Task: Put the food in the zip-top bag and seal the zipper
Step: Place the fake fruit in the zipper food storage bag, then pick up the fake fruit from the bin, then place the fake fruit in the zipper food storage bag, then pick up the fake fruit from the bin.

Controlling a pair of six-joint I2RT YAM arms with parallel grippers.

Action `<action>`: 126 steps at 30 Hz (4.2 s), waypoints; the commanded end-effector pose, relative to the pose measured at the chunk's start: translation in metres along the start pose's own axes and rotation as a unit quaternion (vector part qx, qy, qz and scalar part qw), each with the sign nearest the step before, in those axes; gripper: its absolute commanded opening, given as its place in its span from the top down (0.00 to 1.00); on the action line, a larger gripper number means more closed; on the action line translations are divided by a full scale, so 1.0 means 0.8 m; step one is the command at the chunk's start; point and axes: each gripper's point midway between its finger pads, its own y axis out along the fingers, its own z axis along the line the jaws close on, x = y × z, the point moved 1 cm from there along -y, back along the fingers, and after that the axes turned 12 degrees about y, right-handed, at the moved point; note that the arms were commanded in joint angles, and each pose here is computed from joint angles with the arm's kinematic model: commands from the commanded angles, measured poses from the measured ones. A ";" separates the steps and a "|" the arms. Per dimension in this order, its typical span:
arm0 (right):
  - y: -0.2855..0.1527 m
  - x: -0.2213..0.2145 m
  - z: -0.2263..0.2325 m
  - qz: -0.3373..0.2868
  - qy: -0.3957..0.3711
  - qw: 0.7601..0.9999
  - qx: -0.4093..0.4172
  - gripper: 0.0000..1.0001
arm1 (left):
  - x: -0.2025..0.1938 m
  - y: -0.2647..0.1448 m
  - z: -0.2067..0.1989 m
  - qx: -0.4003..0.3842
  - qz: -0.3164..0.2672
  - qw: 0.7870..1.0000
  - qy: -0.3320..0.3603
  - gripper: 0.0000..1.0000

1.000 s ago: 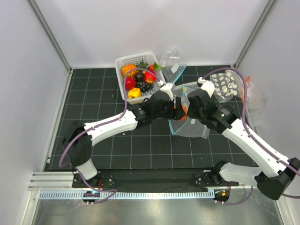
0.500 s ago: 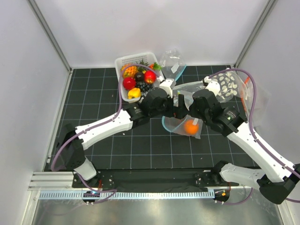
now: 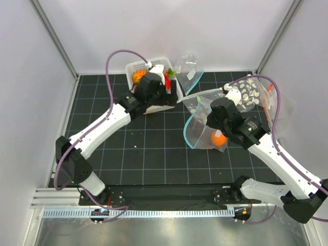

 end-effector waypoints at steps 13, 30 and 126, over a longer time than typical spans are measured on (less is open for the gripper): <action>0.001 0.007 0.005 -0.008 -0.009 1.000 0.006 0.99 | 0.023 0.109 0.223 0.306 0.081 0.937 0.145 0.00; 0.007 0.001 0.012 0.002 -0.012 1.000 0.013 0.99 | -0.039 0.189 0.294 0.310 0.141 0.933 0.116 0.14; -0.014 0.009 0.005 -0.004 -0.030 0.999 0.031 0.99 | 0.033 0.141 0.187 0.221 0.011 0.972 0.075 0.00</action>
